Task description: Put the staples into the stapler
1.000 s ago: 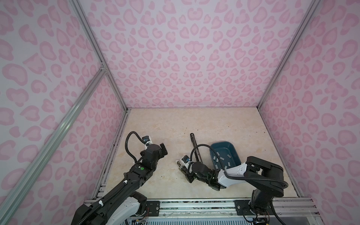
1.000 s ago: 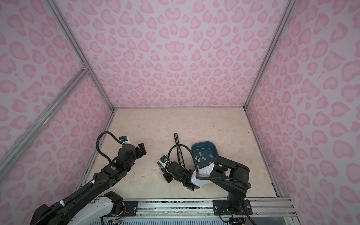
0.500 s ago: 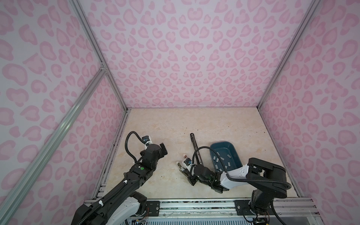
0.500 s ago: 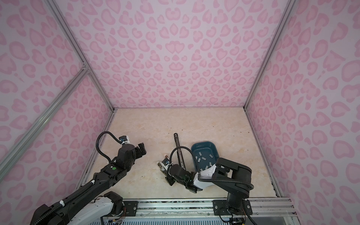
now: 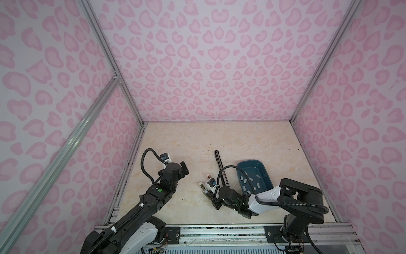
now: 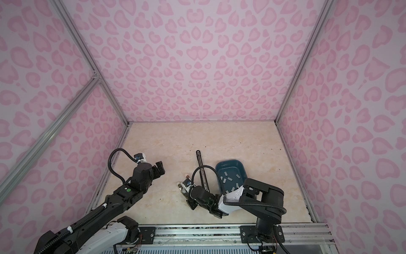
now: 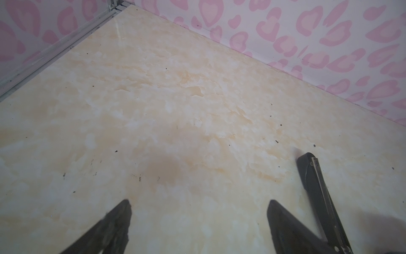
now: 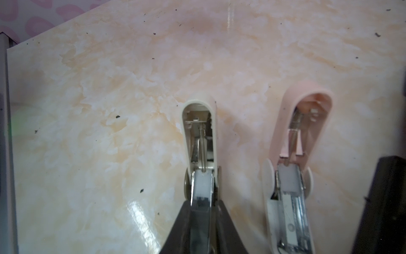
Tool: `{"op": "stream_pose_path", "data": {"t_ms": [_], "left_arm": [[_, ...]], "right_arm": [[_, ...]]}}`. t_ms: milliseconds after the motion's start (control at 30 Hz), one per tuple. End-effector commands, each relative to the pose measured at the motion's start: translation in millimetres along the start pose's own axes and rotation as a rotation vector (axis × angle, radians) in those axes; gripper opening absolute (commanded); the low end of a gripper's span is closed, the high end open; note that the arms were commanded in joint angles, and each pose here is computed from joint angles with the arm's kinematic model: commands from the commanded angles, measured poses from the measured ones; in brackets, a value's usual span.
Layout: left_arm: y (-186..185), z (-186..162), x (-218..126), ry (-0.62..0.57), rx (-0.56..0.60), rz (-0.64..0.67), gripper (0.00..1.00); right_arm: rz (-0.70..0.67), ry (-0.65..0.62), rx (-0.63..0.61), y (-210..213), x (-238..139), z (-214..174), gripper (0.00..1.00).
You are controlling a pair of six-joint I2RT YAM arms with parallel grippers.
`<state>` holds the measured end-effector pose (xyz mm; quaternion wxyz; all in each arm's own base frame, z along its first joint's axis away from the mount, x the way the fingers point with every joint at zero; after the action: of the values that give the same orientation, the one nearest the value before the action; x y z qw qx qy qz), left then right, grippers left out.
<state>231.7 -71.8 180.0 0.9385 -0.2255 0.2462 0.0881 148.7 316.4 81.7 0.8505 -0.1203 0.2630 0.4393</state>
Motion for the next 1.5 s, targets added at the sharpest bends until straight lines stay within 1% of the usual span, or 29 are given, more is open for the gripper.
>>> {"op": "stream_pose_path", "data": {"t_ms": [0, 200, 433, 833, 1133, 1467], "left_arm": [[-4, 6, -1, -0.027, -0.022, -0.016, 0.97], [-4, 7, -1, -0.027, -0.023, -0.016, 0.97], [-4, 7, -2, -0.027, -0.023, -0.018, 0.97], [-3, 6, -1, -0.024, -0.023, -0.015, 0.97], [-3, 6, 0, -0.024, -0.022, -0.012, 0.97], [-4, 6, 1, -0.018, -0.021, -0.016, 0.97]], "right_arm": [[-0.012, -0.011, 0.009, 0, -1, 2, 0.28], [-0.021, -0.019, 0.009, -1, -6, 6, 0.32], [-0.033, -0.012, 0.013, -2, -5, 4, 0.32], [-0.027, 0.018, 0.029, -2, 1, -12, 0.31], [-0.027, 0.033, 0.033, -3, -1, -20, 0.33], [-0.026, -0.031, 0.038, -3, -23, 6, 0.37]]}}
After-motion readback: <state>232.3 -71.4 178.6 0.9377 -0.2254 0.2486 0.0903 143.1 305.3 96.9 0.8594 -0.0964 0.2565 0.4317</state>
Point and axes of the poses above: each gripper's point midway between its finger pads, its own x axis out along the fingers, its own y axis along the line the jaws close on, z = x × y, the point moved 8 cm from there along -x, back along the fingers, and after that the axes turned 7 degrees about -x, right-handed, at the moved point
